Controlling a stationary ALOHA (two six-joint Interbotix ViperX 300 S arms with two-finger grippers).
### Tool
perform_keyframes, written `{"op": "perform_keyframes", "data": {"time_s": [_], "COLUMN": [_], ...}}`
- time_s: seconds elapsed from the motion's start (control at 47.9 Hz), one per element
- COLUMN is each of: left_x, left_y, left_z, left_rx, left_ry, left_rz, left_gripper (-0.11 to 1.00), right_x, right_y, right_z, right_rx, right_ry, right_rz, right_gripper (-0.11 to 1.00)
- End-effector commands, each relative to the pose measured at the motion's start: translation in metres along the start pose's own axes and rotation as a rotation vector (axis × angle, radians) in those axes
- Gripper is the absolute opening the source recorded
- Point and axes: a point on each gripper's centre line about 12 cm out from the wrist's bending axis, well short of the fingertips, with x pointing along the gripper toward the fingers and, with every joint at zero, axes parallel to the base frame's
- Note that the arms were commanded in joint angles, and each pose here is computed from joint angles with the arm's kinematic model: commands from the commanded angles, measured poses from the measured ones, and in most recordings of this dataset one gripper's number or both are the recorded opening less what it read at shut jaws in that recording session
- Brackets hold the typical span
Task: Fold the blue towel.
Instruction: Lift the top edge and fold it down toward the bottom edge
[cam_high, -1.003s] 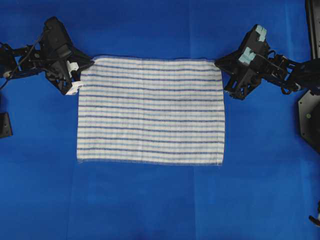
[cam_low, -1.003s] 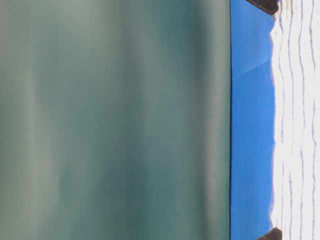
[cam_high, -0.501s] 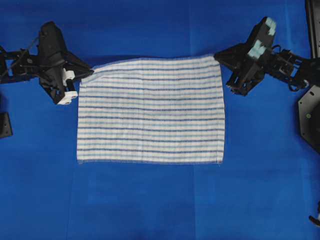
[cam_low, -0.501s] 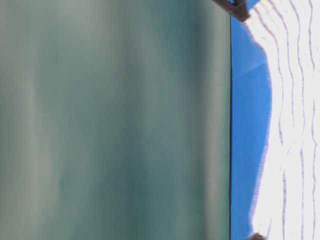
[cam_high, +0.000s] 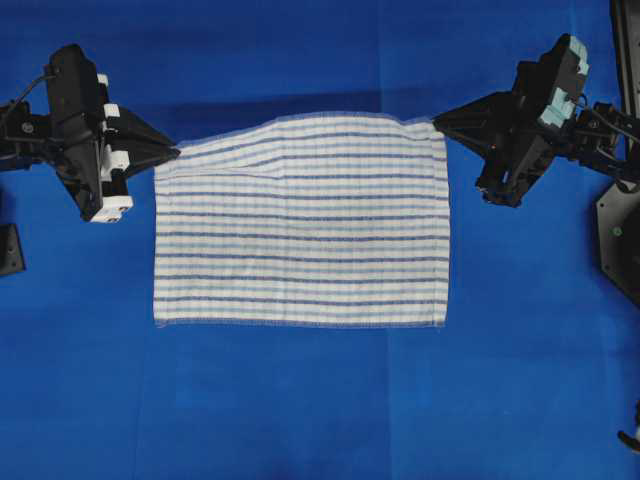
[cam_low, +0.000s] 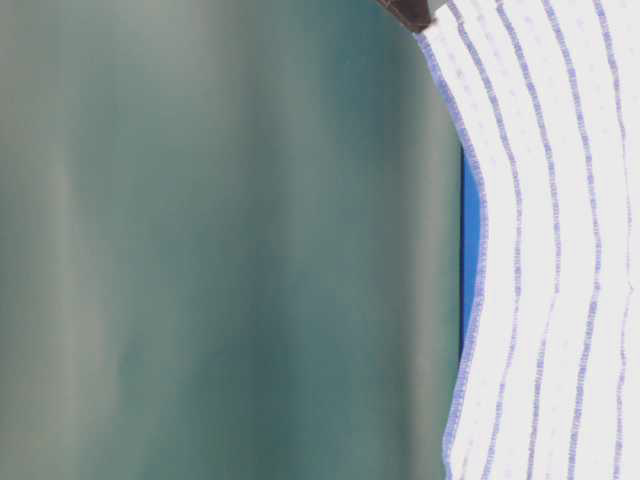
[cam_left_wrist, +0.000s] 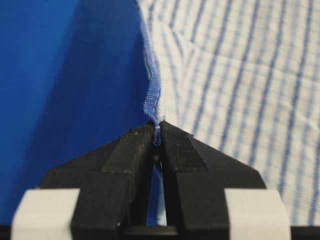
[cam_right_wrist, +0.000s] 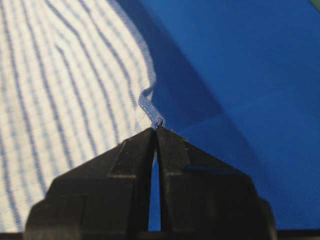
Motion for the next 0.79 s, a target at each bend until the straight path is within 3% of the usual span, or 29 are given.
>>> {"op": "perform_keyframes", "data": {"time_s": [0.0, 0.104, 0.397, 0.773], "left_x": [-0.001, -0.003, -0.011, -0.02], "left_y": [-0.008, -0.022, -0.067, -0.108], "left_z": [0.005, 0.002, -0.01, -0.019], "left_rx": [0.012, 0.015, -0.028, -0.011], "left_ry": [-0.019, -0.012, 0.025, 0.04], "left_rz": [-0.027, -0.074, -0.22, -0.361], "left_gripper": [0.02, 0.02, 0.02, 0.02], "right_x": [-0.001, -0.003, -0.013, -0.03], "right_y": [0.007, 0.019, 0.063, 0.105], "right_z": [0.003, -0.004, -0.021, -0.043], "right_rx": [0.005, 0.003, 0.007, 0.016], "right_ry": [-0.008, 0.022, 0.073, 0.12], "right_rz": [0.022, 0.062, 0.203, 0.339], "right_gripper": [-0.03, -0.03, -0.03, -0.03]}}
